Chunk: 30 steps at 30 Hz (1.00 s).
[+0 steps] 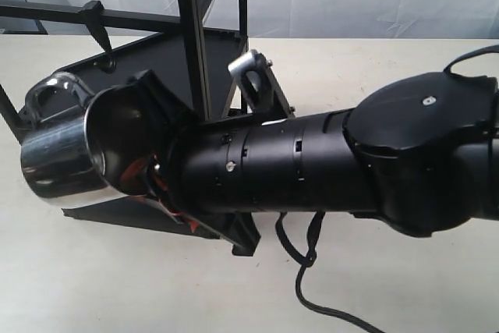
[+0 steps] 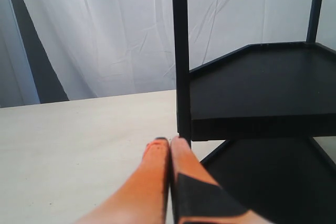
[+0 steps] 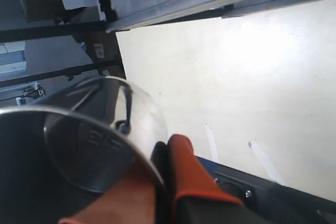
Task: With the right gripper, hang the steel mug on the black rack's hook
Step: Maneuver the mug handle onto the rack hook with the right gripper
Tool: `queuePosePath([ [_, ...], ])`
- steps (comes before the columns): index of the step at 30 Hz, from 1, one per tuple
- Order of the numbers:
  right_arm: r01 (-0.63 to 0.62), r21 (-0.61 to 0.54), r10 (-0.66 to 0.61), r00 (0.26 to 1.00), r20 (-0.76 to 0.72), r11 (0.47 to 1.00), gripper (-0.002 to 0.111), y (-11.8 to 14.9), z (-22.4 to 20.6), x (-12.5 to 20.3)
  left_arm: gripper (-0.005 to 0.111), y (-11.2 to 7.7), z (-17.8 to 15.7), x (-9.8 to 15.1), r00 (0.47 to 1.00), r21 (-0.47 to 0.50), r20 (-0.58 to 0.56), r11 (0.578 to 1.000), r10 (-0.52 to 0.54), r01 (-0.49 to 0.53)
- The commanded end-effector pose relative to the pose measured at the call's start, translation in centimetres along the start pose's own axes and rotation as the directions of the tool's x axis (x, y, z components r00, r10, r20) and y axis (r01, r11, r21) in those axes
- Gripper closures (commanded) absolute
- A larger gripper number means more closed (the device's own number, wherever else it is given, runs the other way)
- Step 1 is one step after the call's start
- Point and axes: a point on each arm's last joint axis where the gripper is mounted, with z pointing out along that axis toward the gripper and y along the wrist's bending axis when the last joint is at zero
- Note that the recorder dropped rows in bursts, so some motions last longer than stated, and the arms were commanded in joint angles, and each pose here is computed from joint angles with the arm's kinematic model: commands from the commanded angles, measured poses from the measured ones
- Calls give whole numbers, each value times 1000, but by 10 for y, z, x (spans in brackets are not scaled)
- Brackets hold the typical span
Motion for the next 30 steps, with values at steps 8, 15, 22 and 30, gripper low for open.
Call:
queuePosePath([
  [8,-49,-101,70,973,222,994,109,16,1,27,105,0,0,-1,1000,5,10,1000,-1,1],
  [15,-109,-219,152,970,188,970,109,24,0,32,105,0,0,-1,1000,5,10,1000,-1,1],
  [22,-259,-175,288,941,176,950,109,-2,3,30,105,0,0,-1,1000,5,10,1000,-1,1],
  [30,-265,-219,308,932,194,939,109,-5,2,27,105,0,0,-1,1000,5,10,1000,-1,1],
])
